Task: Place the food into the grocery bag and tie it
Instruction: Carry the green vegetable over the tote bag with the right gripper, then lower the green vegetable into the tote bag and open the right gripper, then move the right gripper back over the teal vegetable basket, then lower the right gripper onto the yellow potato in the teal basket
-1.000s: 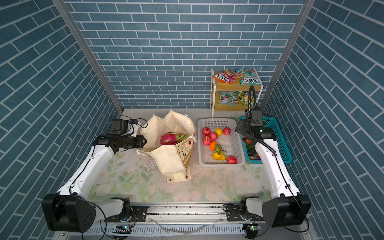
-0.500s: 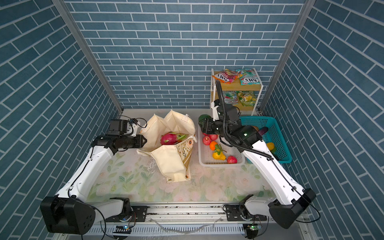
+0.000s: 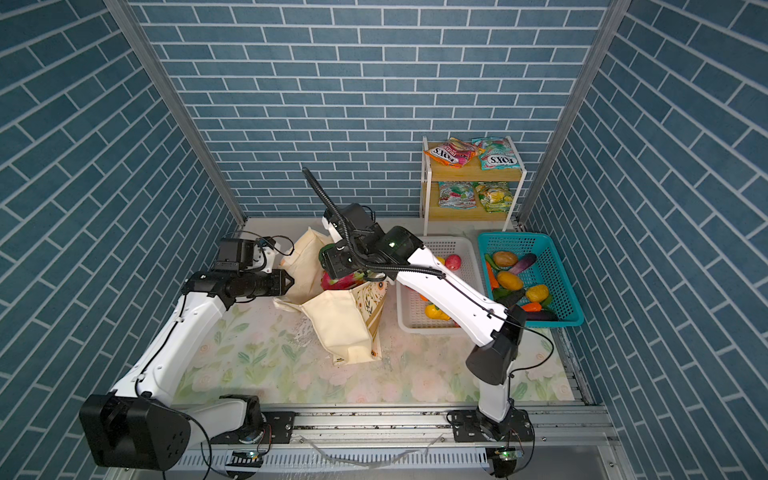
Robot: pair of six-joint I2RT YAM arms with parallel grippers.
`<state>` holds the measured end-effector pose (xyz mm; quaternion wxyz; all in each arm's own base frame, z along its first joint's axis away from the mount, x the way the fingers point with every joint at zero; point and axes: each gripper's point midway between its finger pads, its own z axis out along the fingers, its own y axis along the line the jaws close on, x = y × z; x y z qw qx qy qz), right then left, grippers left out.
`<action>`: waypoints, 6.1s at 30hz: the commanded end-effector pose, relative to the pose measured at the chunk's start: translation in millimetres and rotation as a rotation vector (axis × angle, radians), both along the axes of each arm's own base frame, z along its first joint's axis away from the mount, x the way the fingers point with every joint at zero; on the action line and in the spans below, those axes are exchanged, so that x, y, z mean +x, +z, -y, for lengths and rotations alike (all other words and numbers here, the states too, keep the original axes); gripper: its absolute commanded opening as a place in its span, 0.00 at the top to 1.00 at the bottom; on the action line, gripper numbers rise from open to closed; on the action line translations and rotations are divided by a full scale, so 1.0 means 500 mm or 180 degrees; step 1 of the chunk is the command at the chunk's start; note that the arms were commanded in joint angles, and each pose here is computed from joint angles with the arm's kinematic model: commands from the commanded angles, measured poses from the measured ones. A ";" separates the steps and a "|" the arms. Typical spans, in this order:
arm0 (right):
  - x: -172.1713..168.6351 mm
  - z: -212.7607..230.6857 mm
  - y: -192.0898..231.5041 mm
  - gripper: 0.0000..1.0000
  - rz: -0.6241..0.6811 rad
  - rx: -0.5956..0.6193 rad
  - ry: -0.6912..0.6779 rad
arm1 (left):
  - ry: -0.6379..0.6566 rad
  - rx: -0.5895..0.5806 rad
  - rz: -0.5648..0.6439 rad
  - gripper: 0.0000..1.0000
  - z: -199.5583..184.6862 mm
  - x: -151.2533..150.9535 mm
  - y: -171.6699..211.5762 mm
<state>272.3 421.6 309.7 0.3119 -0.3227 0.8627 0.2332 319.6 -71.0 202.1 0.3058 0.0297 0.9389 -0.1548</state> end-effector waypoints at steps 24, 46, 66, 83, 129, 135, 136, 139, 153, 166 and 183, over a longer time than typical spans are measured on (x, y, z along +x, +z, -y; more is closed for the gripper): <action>0.040 -0.005 -0.263 0.49 -0.0209 -0.1212 0.0093 | -0.0066 -0.0045 0.0094 0.63 0.010 -0.007 0.019; 0.014 0.024 0.062 0.01 0.0973 -0.0375 -0.0077 | -0.0041 -0.0004 0.0066 0.63 0.005 -0.005 0.013; 0.101 0.510 0.165 0.02 0.1825 -0.0016 -0.2183 | -0.0042 -0.0002 0.0108 0.63 0.005 -0.007 0.020; 0.145 0.898 -0.107 0.02 0.0476 -0.0153 -0.3957 | -0.0042 -0.0004 0.0093 0.63 0.005 -0.009 0.020; 0.313 1.107 -0.474 0.25 -0.1481 0.1754 -0.5788 | -0.0058 -0.0027 0.0081 0.63 0.008 -0.011 0.021; 0.324 1.097 -0.501 0.23 -0.1629 0.1762 -0.5743 | -0.0054 -0.0021 0.0071 0.63 0.007 -0.010 0.019; 0.325 1.096 -0.503 0.22 -0.1641 0.1760 -0.5742 | -0.0052 -0.0020 0.0066 0.63 0.007 -0.010 0.018; 0.327 1.097 -0.503 0.22 -0.1631 0.1767 -0.5740 | -0.0048 -0.0017 0.0063 0.63 0.006 -0.009 0.018; 0.358 1.059 -0.486 0.15 -0.1600 0.1699 -0.5424 | -0.0048 -0.0006 0.0072 0.63 0.005 -0.010 0.019; 0.363 1.053 -0.448 0.55 -0.1409 0.1881 -0.5336 | -0.0036 0.0011 0.0077 0.63 0.003 -0.011 0.020; 0.348 0.997 -0.405 0.26 -0.1609 0.1887 -0.5116 | -0.0036 0.0005 0.0140 0.63 0.002 -0.013 0.031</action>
